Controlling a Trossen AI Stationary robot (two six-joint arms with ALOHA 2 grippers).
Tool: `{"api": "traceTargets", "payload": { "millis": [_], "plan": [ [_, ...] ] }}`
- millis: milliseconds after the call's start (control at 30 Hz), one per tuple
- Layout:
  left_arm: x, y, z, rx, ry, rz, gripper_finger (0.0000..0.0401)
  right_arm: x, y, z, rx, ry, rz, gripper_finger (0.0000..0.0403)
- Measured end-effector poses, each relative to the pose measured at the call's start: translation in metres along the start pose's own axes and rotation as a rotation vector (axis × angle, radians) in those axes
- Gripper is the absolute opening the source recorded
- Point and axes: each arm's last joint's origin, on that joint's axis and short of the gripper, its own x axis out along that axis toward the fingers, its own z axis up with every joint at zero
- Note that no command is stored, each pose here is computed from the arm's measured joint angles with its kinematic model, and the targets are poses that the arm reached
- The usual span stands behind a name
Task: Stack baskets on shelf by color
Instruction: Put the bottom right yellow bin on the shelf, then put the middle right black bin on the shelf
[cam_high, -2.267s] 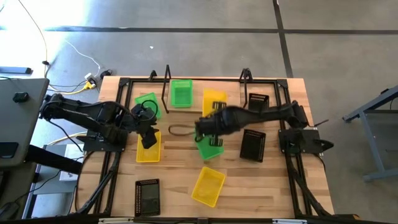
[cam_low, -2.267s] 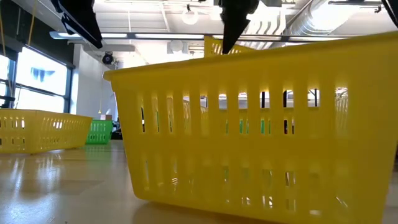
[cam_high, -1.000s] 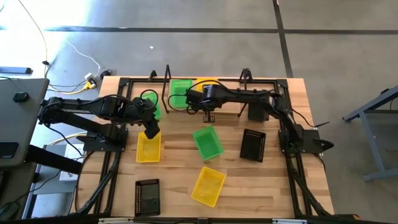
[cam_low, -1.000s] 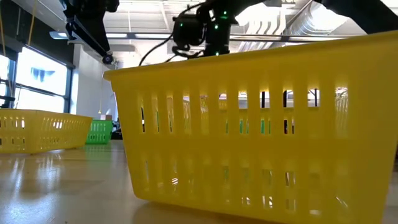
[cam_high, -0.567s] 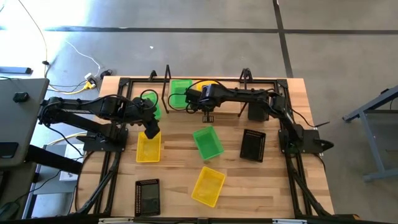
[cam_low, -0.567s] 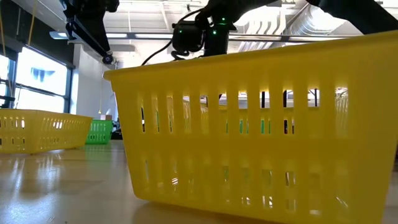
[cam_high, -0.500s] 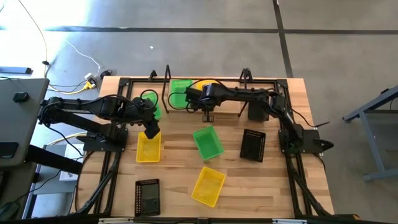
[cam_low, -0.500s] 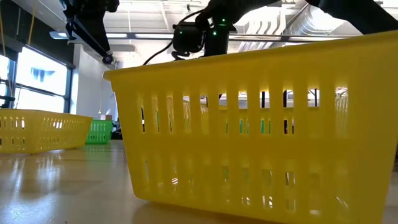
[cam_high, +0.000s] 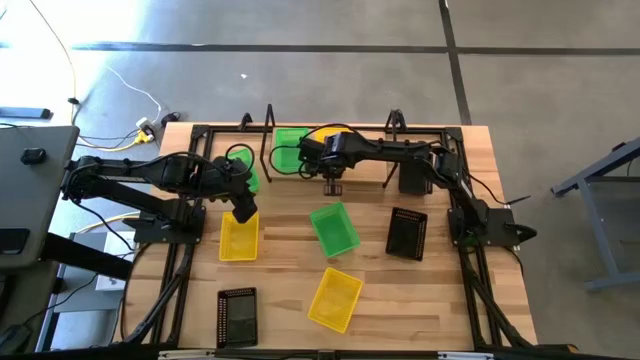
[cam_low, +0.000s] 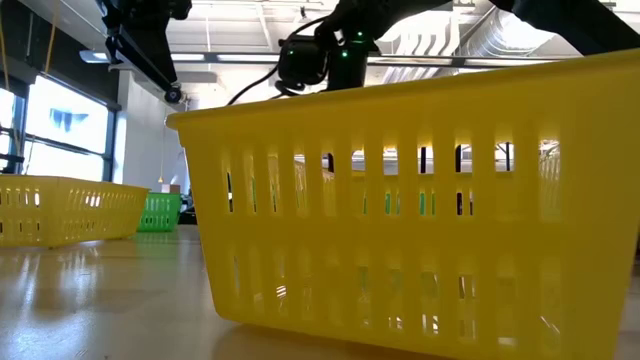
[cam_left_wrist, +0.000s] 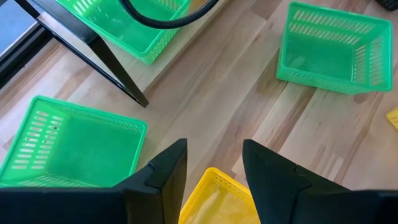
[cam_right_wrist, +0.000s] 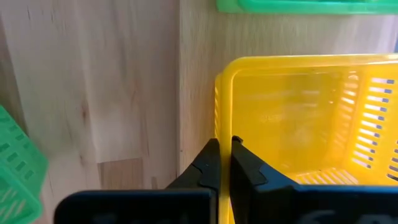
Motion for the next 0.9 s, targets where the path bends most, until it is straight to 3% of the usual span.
{"api": "traceTargets", "payload": {
  "millis": [200, 433, 600, 900],
  "plan": [
    [0.000, 0.000, 0.000, -0.015, 0.000, -0.001, 0.0151, 0.000, 0.001, 0.001, 0.009, -0.016, 0.025, 0.0057],
    [-0.001, 0.001, 0.002, -0.037, 0.000, -0.008, 0.0184, -0.011, -0.002, 0.001, 0.038, 0.005, 0.031, 0.0121],
    [-0.009, 0.004, 0.011, -0.032, -0.027, -0.026, 0.0194, -0.031, -0.008, 0.000, 0.126, 0.018, 0.046, 0.0130],
    [-0.020, 0.011, 0.024, 0.081, -0.075, -0.015, 0.0195, -0.064, -0.017, 0.004, 0.240, -0.024, 0.043, 0.0129]
  ]
}}
